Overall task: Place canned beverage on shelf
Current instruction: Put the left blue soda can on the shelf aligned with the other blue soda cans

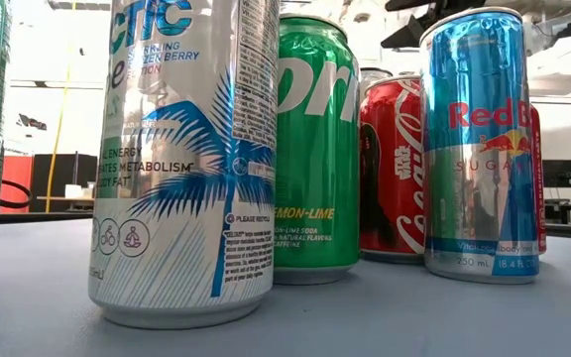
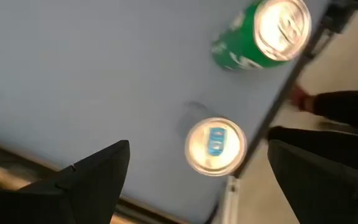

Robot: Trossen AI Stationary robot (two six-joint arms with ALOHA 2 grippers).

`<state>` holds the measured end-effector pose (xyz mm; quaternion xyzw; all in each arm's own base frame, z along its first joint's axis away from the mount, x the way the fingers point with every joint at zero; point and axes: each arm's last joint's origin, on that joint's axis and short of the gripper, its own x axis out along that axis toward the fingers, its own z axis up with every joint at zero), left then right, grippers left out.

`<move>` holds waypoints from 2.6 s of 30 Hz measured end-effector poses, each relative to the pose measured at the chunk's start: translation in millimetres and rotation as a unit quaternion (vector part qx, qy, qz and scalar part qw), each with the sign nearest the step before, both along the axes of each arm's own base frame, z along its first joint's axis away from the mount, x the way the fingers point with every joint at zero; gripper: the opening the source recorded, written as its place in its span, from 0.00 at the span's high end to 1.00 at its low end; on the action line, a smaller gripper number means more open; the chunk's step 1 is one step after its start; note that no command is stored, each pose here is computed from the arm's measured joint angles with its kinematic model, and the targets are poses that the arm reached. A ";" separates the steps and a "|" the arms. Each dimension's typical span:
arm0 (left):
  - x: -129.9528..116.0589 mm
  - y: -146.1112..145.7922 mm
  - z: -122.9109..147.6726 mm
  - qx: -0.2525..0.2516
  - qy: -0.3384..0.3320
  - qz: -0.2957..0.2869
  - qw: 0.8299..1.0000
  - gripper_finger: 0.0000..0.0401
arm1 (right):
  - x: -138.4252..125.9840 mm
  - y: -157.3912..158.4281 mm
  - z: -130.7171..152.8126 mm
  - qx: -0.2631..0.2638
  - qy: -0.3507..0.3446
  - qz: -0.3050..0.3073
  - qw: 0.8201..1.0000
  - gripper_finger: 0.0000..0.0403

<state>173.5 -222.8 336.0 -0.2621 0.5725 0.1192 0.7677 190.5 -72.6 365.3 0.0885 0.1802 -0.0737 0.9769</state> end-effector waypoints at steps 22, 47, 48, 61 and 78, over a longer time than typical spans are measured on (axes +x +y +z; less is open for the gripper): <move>6.0 -7.8 -35.3 -0.055 -0.084 -0.067 0.993 0.08 | -4.2 -13.0 3.4 0.031 -0.023 -0.046 0.998 0.10; -8.6 -14.1 -45.2 -0.022 -0.040 -0.081 0.996 0.08 | -3.8 -13.2 4.6 0.026 -0.029 -0.045 0.998 0.10; -8.7 -14.0 -45.5 -0.020 -0.042 -0.081 0.996 0.08 | -3.8 -13.2 4.6 0.026 -0.029 -0.045 0.998 0.10; -12.7 -13.8 -60.1 -0.033 -0.057 -0.079 0.995 0.08 | -2.9 -13.7 7.6 0.032 -0.046 -0.050 0.997 0.10; -13.0 -13.3 -69.6 -0.001 -0.067 -0.136 0.988 0.08 | -2.6 -14.0 8.9 0.029 -0.053 -0.052 0.997 0.10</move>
